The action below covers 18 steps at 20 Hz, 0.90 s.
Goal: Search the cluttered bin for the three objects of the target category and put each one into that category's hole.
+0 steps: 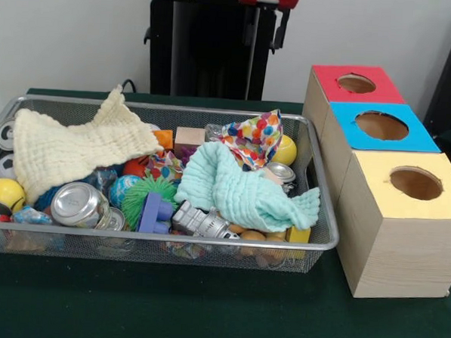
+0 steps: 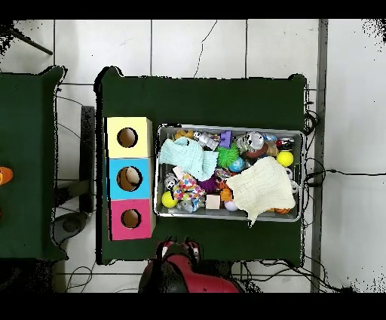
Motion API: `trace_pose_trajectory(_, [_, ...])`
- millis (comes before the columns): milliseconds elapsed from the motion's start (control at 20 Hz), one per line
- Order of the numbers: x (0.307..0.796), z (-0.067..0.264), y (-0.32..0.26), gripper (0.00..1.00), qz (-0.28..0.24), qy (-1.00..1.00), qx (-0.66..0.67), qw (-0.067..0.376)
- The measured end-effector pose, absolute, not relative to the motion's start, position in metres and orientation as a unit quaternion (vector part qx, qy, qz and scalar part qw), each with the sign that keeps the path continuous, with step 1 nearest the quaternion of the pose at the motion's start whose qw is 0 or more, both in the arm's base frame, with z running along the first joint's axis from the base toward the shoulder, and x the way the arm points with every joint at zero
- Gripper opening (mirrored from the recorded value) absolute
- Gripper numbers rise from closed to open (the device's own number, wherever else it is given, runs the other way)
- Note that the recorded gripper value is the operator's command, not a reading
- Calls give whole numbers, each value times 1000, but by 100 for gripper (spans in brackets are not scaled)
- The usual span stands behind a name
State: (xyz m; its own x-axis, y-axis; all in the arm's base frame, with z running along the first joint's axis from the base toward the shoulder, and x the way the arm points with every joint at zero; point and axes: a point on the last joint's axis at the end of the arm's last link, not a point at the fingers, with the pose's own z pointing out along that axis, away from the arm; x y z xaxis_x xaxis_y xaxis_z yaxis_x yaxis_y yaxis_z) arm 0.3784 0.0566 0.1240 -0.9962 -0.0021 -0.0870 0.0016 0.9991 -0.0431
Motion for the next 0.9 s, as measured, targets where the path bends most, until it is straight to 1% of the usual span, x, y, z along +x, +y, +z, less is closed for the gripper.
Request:
trace_pose_trajectory(350, [363, 108, 42, 100, -16, 1000, -1, 14])
trace_pose_trajectory(600, [345, 89, 53, 100, -6, 1000, -18, -18])
trace_pose_trajectory(900, [330, 75, 69, 100, 2, 998, -38, -43])
